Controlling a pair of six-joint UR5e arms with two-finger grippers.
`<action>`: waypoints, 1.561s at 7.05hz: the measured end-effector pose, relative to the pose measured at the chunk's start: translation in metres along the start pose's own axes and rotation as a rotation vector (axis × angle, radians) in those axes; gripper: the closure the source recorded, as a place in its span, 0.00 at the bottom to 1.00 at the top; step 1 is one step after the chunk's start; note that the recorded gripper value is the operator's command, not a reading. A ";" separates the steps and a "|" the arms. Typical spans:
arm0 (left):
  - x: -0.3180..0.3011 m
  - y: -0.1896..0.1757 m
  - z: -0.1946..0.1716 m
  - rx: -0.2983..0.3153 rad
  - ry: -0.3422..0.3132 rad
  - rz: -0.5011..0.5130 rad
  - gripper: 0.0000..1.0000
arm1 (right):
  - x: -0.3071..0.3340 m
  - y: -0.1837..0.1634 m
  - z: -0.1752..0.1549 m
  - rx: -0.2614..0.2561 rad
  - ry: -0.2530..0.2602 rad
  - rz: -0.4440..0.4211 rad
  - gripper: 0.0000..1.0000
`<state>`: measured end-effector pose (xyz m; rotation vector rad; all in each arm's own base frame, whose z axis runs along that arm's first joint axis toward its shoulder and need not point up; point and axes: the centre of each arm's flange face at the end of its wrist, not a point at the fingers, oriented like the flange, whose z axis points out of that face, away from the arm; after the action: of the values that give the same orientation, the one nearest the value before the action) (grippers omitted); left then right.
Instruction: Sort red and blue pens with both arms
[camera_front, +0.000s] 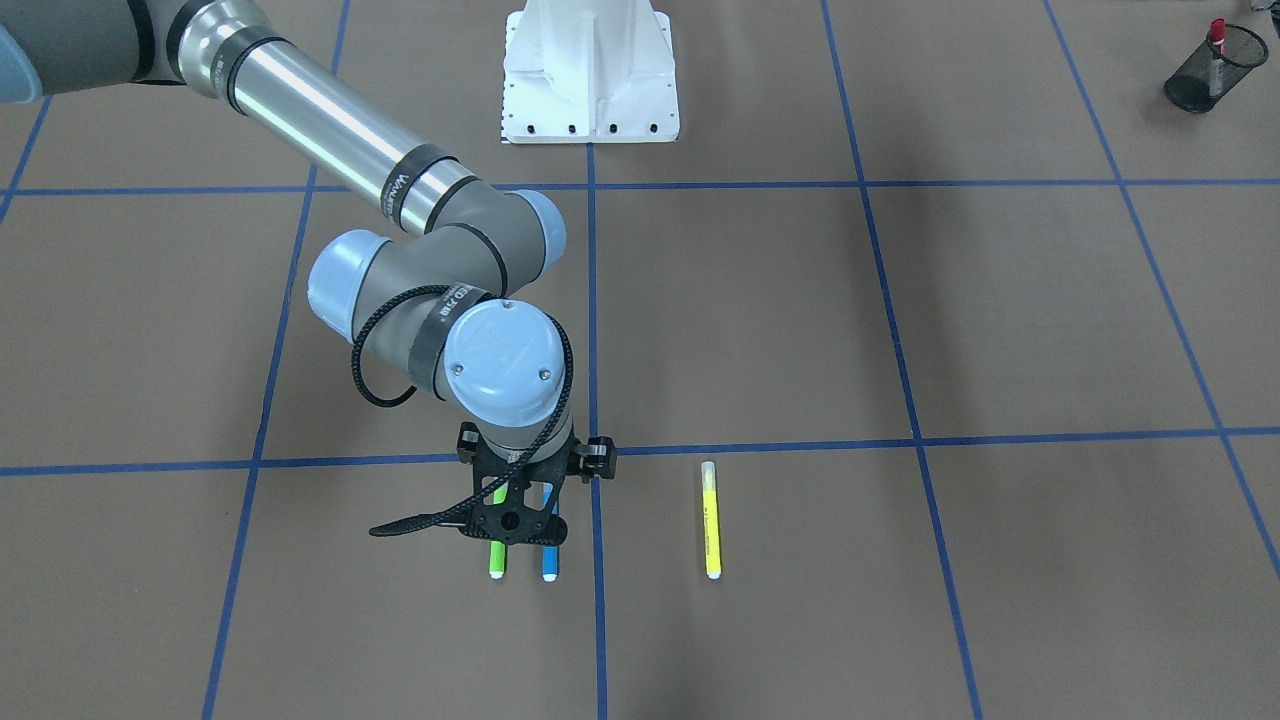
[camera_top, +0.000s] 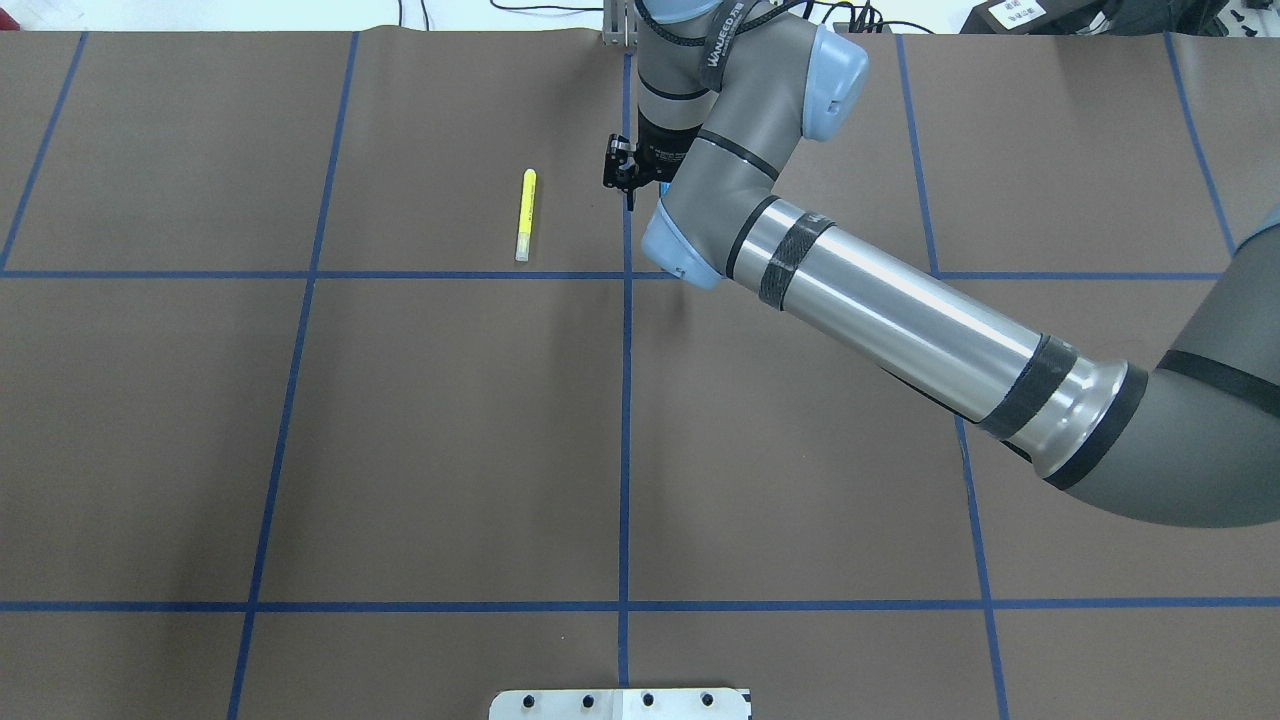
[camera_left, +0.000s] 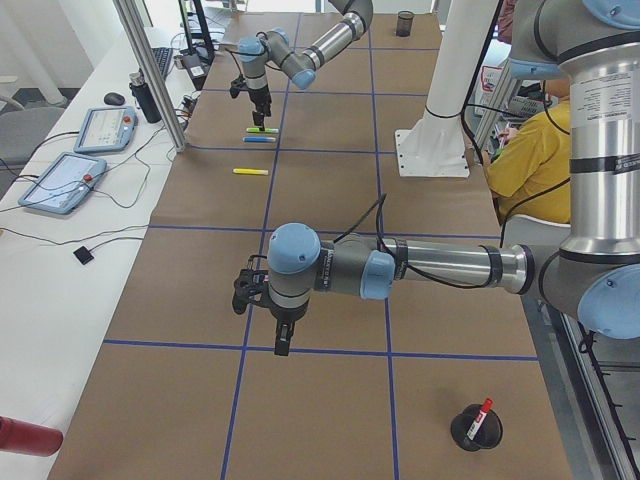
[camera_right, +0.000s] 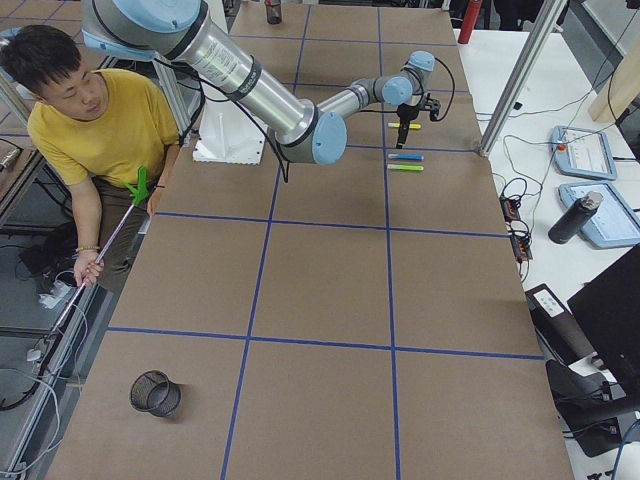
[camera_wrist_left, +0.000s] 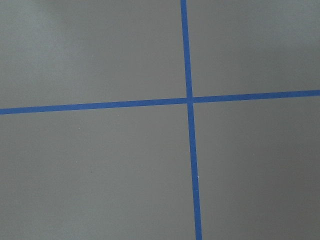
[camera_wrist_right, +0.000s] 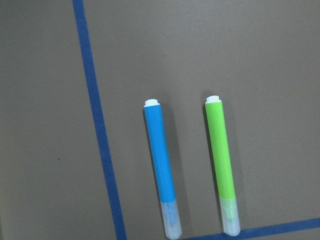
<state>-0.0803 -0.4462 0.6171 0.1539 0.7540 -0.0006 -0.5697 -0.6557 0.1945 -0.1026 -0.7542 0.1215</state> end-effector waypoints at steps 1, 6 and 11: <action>0.000 0.001 0.000 0.001 0.000 0.000 0.00 | -0.003 0.007 0.015 -0.019 0.015 -0.014 0.00; -0.002 0.003 0.001 0.001 0.000 -0.001 0.00 | 0.003 0.008 0.033 0.008 -0.004 -0.060 0.52; -0.002 0.003 0.001 -0.001 0.001 -0.002 0.00 | 0.008 0.017 0.053 0.007 0.008 -0.071 0.46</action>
<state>-0.0808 -0.4432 0.6194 0.1522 0.7553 -0.0024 -0.6013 -0.6349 0.2359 -0.0697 -0.7485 0.0559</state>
